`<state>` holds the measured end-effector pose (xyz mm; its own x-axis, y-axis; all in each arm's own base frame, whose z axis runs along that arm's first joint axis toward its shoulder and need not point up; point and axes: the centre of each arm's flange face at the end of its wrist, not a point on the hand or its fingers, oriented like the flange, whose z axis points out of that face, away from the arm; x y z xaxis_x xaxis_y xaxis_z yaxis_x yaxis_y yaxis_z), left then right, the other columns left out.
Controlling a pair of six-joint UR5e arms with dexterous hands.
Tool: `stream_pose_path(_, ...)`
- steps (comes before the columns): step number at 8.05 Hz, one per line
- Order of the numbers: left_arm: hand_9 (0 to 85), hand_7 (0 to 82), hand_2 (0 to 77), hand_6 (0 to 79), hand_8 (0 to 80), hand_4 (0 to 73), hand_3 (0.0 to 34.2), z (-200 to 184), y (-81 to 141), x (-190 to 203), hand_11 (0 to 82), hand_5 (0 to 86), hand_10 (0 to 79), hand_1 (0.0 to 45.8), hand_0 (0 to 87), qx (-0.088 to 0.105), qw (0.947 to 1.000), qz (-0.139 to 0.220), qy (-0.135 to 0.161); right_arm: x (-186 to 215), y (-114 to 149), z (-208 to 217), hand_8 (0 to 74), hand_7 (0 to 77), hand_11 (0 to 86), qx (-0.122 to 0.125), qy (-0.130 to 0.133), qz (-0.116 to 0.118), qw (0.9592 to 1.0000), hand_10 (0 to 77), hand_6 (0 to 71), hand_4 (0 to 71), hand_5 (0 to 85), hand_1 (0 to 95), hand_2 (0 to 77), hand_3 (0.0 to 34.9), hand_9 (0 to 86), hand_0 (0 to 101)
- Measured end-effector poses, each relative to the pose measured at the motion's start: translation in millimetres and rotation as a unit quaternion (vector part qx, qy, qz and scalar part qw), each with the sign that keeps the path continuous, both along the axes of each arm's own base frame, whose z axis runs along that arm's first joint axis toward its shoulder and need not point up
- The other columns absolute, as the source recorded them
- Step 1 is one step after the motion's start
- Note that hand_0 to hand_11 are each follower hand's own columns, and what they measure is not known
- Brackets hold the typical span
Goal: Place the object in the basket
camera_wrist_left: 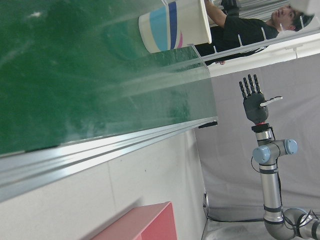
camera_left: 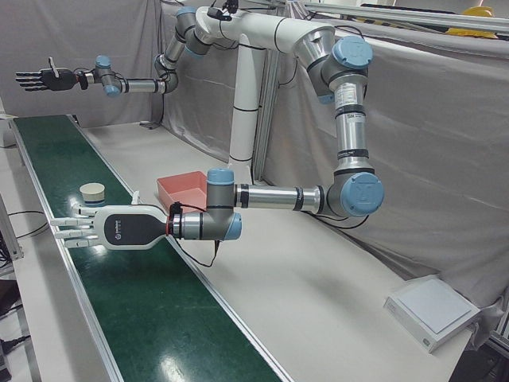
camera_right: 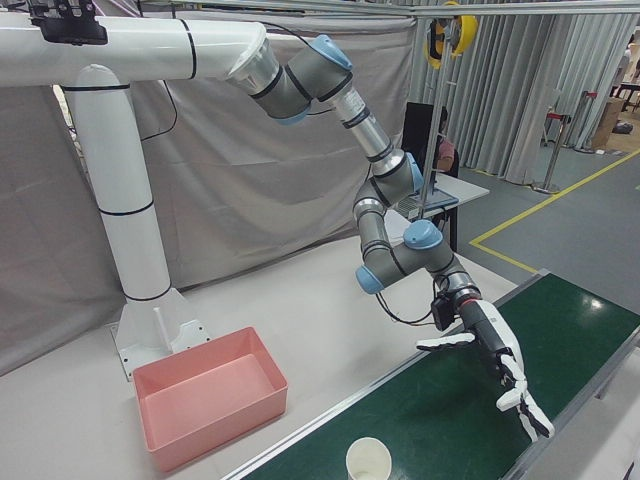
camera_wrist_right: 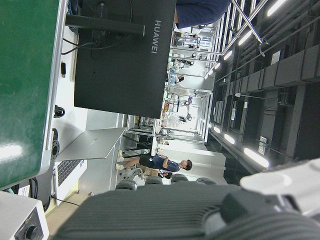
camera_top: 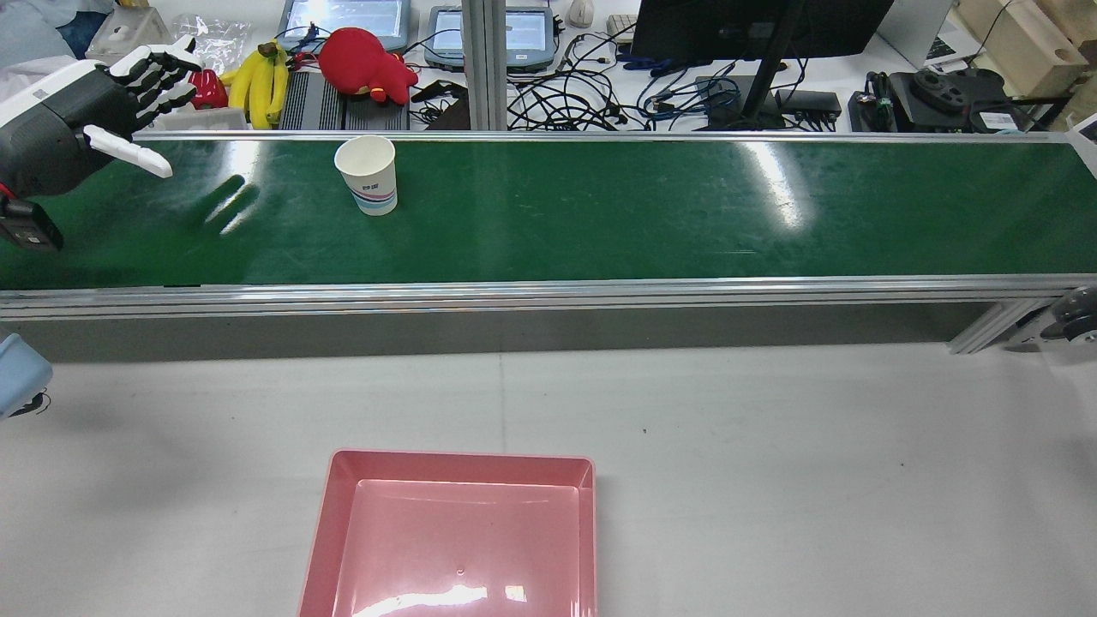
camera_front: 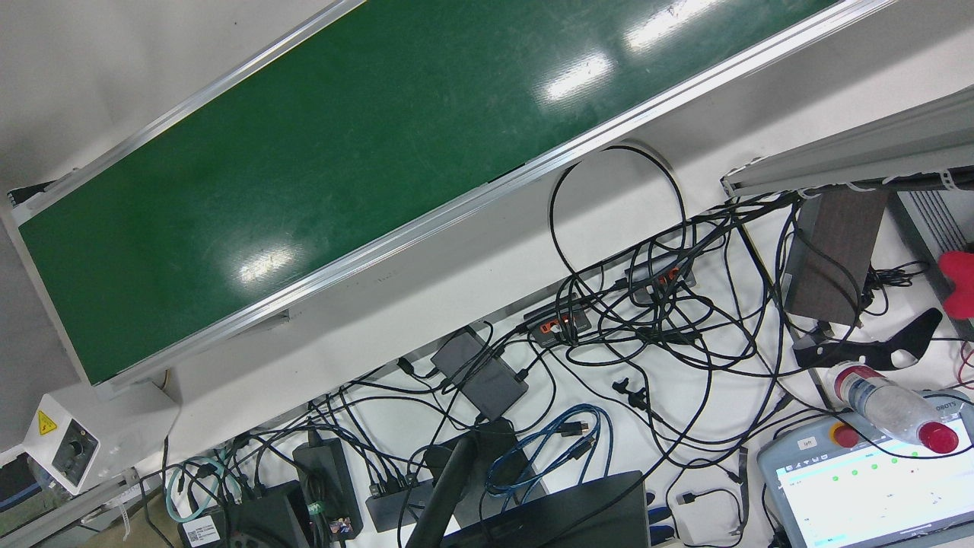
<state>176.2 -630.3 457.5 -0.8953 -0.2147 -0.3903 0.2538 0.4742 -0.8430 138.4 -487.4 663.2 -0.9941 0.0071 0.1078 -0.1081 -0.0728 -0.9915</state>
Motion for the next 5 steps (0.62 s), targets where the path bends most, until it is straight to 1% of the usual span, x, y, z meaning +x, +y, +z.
stream_pose_path(3,0.5,0.5,0.5,1.6,0.0,0.5,5.3,-0.6,3.2,6.4,7.1,41.5,3.8,12.0,54.8,0.002,1.0000,0.003,-0.008,0.0,0.0,0.0,0.0,0.5,0.0,0.000,0.000,0.000,1.0000,0.0,0.0,0.0,0.0,0.0,0.5,0.0,0.0,0)
stream_pose_path(5,0.5,0.5,0.5,1.6,0.0,0.5,5.3,0.1,6.7,17.3,7.1,41.5,3.8,12.0,54.8,0.004,0.9999,0.010,-0.013,0.0,0.0,0.0,0.0,0.5,0.0,0.000,0.000,0.000,1.0000,0.0,0.0,0.0,0.0,0.0,0.5,0.1,0.0,0)
